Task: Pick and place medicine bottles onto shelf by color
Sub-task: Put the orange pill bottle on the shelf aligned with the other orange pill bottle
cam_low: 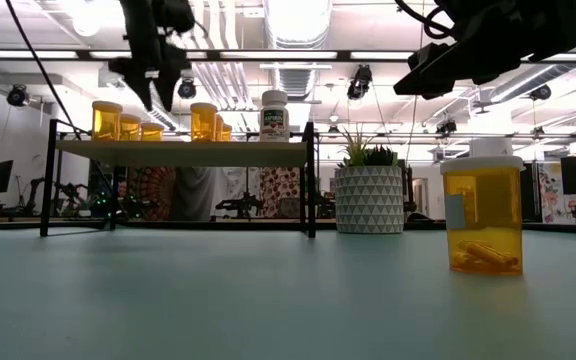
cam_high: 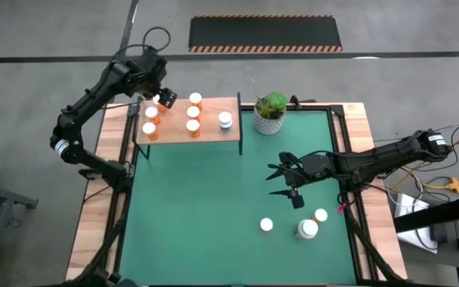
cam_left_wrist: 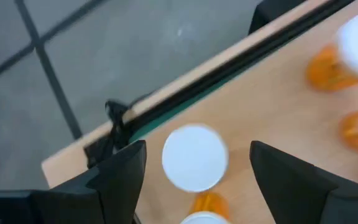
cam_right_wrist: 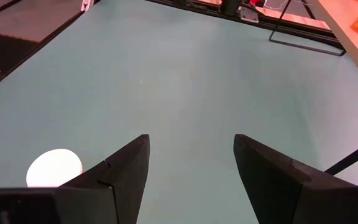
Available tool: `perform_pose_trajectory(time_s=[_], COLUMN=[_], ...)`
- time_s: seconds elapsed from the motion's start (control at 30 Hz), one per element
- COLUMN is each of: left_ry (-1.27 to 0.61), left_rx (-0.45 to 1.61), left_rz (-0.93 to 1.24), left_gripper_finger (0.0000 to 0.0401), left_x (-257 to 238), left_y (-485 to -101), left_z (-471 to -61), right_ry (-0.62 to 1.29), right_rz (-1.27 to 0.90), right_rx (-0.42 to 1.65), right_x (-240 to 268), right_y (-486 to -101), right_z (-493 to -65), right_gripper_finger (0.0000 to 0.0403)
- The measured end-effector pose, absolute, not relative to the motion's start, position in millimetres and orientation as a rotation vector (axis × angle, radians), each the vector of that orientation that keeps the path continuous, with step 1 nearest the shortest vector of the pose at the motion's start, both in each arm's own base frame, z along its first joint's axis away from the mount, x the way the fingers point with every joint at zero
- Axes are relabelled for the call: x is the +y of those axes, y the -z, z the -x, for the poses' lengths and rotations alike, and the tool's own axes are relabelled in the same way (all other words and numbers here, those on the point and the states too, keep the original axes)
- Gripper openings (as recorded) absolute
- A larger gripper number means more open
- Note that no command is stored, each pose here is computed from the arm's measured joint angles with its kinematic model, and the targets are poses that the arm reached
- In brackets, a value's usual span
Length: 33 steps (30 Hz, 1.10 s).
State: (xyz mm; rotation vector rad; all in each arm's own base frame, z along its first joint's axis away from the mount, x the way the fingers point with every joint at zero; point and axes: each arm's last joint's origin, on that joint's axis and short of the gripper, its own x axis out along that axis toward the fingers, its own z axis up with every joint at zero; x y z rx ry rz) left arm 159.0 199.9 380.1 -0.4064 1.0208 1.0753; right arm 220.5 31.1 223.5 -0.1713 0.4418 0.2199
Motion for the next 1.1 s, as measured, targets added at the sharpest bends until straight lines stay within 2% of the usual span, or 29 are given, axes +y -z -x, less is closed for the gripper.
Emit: perform_pose_trajectory(time_s=[0.17,0.47,0.63,0.8,1.1], left_ry=[-1.042,-1.017,-1.035,-1.045,-1.046], left_rx=[1.03,1.128,1.146,1.142,1.095], left_rz=[0.348,0.369,0.37,0.384,0.365], left_gripper_finger=[0.0253,0.012,0.0073,0.0056,0.0054], left_x=[198.8,200.9,201.1,200.8,200.4], left_y=[-385.8,-355.5,-350.8,-350.7,-366.3], left_z=[-158.1,-159.9,-159.4,-159.1,-159.1], right_ry=[-0.22,-0.219,-0.219,-0.219,-0.219], right_rz=[0.173,0.173,0.172,0.172,0.172], right_rx=[0.441,0.441,0.441,0.442,0.442], right_x=[31.1,31.0,31.1,31.0,31.1], right_y=[-223.5,-223.5,-223.5,-223.5,-223.4], right_z=[-220.5,-220.5,-220.5,-220.5,-220.5], right_gripper_finger=[0.0224,0.0224,0.0224,0.0224,0.0224])
